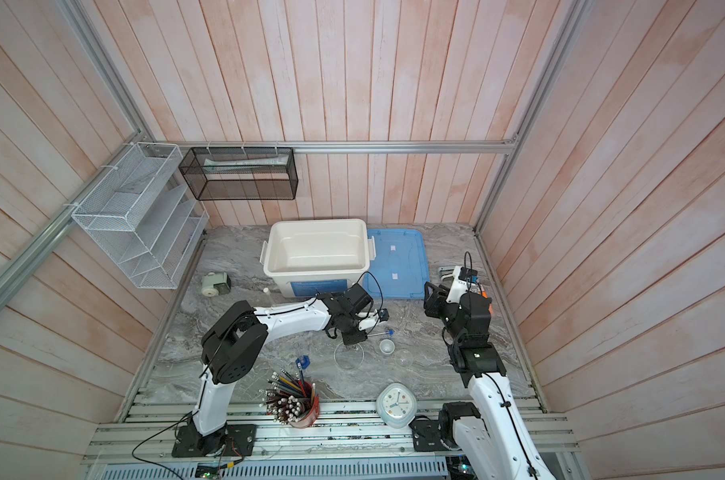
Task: Organize the chemistry lab equipment
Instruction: 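Lower the left gripper and close it on the blue-capped test tube, then lift the blue-capped tube with the left gripper while the right gripper approaches it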
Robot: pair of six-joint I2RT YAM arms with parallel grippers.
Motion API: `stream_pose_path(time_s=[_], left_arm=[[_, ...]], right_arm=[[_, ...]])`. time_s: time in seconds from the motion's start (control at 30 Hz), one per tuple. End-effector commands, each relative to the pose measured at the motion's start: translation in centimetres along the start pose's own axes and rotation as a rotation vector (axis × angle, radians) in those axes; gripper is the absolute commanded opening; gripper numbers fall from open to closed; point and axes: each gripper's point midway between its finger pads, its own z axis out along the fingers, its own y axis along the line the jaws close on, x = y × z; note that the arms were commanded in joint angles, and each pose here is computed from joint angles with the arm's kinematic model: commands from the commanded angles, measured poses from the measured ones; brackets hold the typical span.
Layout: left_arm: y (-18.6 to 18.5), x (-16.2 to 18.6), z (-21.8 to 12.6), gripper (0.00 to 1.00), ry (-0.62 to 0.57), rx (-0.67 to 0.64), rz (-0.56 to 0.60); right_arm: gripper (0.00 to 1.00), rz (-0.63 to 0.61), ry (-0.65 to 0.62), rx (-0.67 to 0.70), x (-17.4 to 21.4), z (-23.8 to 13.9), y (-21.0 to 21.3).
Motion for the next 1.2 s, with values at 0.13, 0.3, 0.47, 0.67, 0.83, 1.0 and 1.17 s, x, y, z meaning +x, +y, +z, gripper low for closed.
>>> stream_pose_path(time_s=[0.13,0.3,0.47,0.67,0.83,1.0,1.17], left_arm=[[-0.2,1.0,1.0,0.40,0.035,0.016,0.001],[-0.3,1.2,1.3,0.34,0.042,0.020,-0.004],[-0.5,1.2,1.7,0.16,0.041,0.034,-0.022],[-0.5,1.4,2.3,0.13,0.047,0.030,-0.032],[-0.2,1.1,1.9,0.12,0.028,0.017,-0.042],[1.6,-0.2,-0.6,0.12,-0.060,-0.013,-0.094],[3.3,-1.1,-3.4,0.12,-0.140,-0.057,-0.128]], right_arm=[[0.46,0.007,-0.006,-0.003,0.2,0.2,-0.3],[0.46,0.010,-0.005,0.001,0.4,0.3,-0.4],[0.45,0.016,-0.006,0.004,0.5,0.3,-0.6],[0.45,0.018,-0.007,0.010,0.5,0.4,-0.8],[0.45,0.020,-0.009,0.011,0.2,0.4,-0.7],[0.45,0.017,-0.005,0.007,0.0,0.5,-0.6],[0.45,0.019,-0.006,-0.012,-0.3,0.4,-0.1]])
